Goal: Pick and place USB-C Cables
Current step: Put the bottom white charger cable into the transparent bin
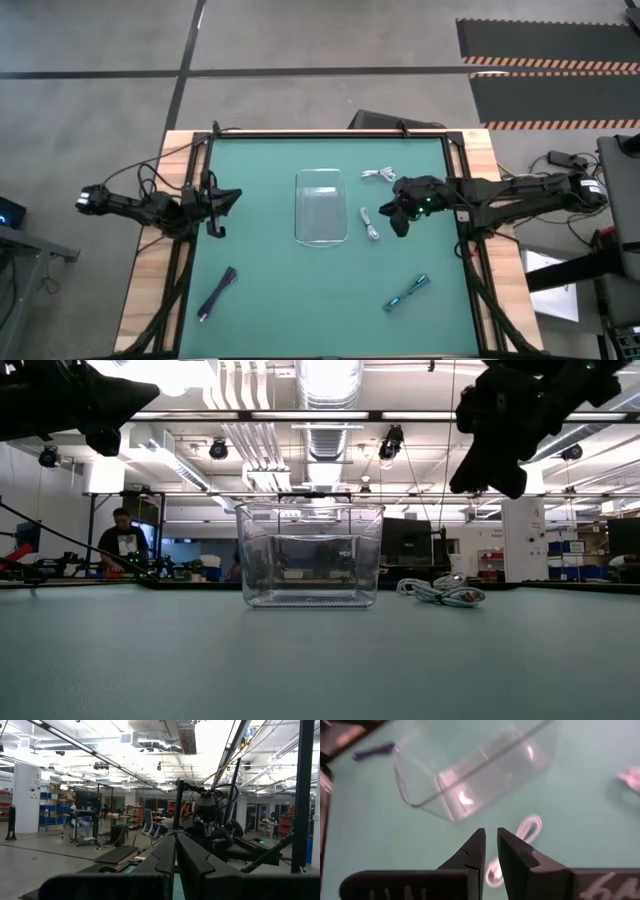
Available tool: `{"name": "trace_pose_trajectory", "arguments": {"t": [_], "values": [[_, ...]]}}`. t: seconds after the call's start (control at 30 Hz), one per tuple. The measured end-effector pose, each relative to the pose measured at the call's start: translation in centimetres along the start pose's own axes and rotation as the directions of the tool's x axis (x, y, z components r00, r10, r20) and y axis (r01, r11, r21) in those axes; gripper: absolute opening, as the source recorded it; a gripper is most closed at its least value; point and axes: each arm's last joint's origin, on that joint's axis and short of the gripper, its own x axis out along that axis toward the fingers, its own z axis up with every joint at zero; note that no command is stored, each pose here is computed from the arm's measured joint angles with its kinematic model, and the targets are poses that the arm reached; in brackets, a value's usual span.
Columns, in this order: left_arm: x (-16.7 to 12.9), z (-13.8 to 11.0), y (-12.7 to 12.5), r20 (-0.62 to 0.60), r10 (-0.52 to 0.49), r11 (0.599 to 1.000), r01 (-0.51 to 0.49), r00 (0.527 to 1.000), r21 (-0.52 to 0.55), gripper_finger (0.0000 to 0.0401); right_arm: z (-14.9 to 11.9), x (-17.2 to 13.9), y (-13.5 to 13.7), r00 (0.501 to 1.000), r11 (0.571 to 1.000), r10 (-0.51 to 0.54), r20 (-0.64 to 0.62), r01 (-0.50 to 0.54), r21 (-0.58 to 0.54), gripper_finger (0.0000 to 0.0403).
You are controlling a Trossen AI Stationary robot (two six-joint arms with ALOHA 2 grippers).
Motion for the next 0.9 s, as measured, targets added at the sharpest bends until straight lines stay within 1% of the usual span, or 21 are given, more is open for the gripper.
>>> {"name": "trace_pose_trajectory", "arguments": {"t": [0.13, 0.2, 0.37, 0.47, 0.53, 0.67, 0.77, 0.9], "values": [[0.0, 0.0, 0.0, 0.002, 0.000, 1.000, 0.000, 1.000, -0.001, 0.0002, 0.4, 0.6, 0.8, 0.992, 0.998, -0.050, -0.118, 0.053, 0.022, 0.0038], [0.0, 0.0, 0.0, 0.001, 0.000, 1.000, 0.000, 1.000, 0.000, 0.0002, 0.4, 1.0, 1.3, 0.984, 0.997, -0.067, -0.167, 0.070, 0.011, 0.0038], [0.0, 0.0, 0.0, -0.001, 0.000, 1.000, 0.000, 1.000, 0.001, 0.0002, -0.9, 2.5, 2.4, 0.968, 0.989, -0.079, -0.240, 0.046, -0.140, 0.0038], [0.0, 0.0, 0.0, -0.001, 0.000, 1.000, 0.000, 1.000, 0.001, 0.0002, -2.0, 3.5, 2.8, 0.957, 0.965, -0.162, -0.240, 0.104, -0.239, 0.0038], [0.0, 0.0, 0.0, -0.001, 0.000, 1.000, 0.000, 1.000, 0.001, 0.0002, -2.6, 4.0, 3.1, 0.949, 0.941, -0.215, -0.229, 0.138, -0.310, 0.0038], [0.0, 0.0, 0.0, -0.001, -0.001, 1.000, 0.001, 1.000, 0.001, 0.0002, -3.5, 5.0, 3.6, 0.937, 0.895, -0.283, -0.206, 0.180, -0.409, 0.0038], [0.0, 0.0, 0.0, -0.001, 0.000, 1.000, 0.000, 1.000, 0.001, 0.0002, -3.6, 5.8, 3.9, 0.949, 0.876, -0.273, -0.156, 0.179, -0.447, 0.0038], [0.0, 0.0, 0.0, -0.002, 0.000, 1.000, 0.000, 1.000, 0.001, 0.0002, -3.7, 6.9, 4.2, 0.975, 0.878, -0.206, -0.084, 0.146, -0.455, 0.0038]]}}
